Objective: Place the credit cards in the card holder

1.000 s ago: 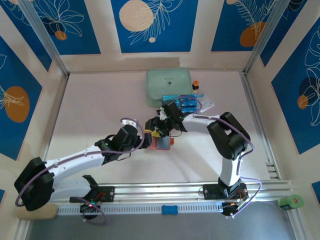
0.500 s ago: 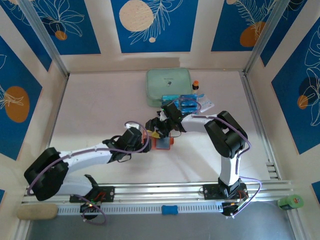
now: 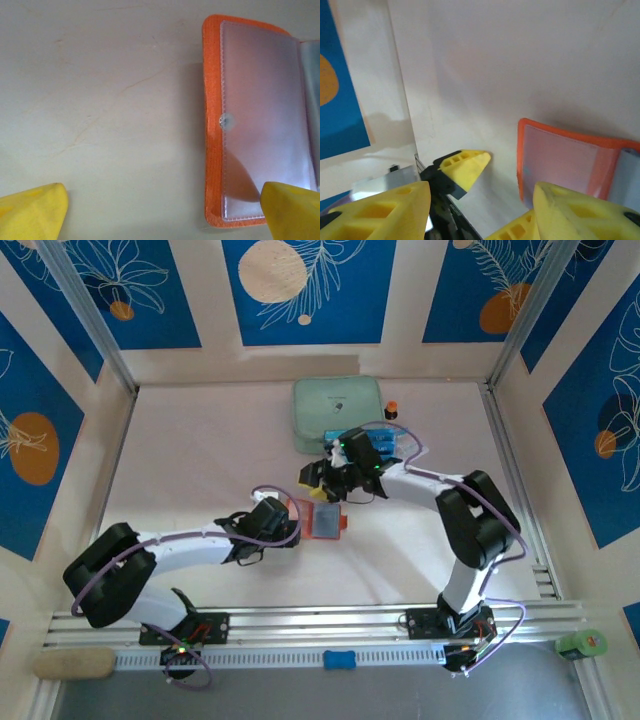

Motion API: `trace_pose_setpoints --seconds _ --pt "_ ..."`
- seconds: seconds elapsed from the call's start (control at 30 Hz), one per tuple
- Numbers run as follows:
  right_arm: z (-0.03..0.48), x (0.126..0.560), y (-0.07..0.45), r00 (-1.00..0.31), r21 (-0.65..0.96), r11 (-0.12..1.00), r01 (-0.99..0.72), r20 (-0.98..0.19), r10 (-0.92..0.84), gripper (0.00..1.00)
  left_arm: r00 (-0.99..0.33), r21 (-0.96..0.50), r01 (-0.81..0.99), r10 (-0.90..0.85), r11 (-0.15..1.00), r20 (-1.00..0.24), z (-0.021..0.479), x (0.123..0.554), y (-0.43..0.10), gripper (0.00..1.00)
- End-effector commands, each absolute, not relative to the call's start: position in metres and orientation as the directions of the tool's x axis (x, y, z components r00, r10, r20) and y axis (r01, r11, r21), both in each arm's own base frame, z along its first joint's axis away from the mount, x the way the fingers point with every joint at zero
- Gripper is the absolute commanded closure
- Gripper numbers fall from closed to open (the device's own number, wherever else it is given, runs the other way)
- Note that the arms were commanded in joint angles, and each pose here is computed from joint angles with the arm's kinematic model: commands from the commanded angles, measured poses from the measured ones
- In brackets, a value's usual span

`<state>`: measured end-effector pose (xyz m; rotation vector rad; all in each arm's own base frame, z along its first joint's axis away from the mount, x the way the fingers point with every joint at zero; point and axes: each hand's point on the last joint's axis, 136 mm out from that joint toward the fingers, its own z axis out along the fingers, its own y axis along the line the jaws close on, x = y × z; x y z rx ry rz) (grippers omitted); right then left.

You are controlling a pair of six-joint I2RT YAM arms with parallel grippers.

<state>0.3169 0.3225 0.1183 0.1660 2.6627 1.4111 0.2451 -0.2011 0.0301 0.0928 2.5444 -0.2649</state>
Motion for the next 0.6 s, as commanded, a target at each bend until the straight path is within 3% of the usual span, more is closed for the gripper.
trace_pose_setpoints --seconds 0.0,0.2,0.57 --pt "0.13 0.321 0.299 -0.984 0.796 0.606 0.006 -0.104 0.146 0.43 -0.818 -0.173 0.099 -0.019 0.98 -0.575 0.036 0.254 -0.201 0.02" --pt "0.143 0.342 0.279 -0.965 0.695 0.715 -0.08 -0.233 0.118 0.44 -0.819 -0.177 0.095 -0.024 0.98 -0.574 0.034 0.255 -0.201 0.02" --pt "0.123 0.372 0.312 -0.952 0.56 0.811 -0.167 -0.304 0.014 0.45 -0.822 -0.181 0.084 -0.034 0.98 -0.568 0.031 0.252 -0.199 0.02"
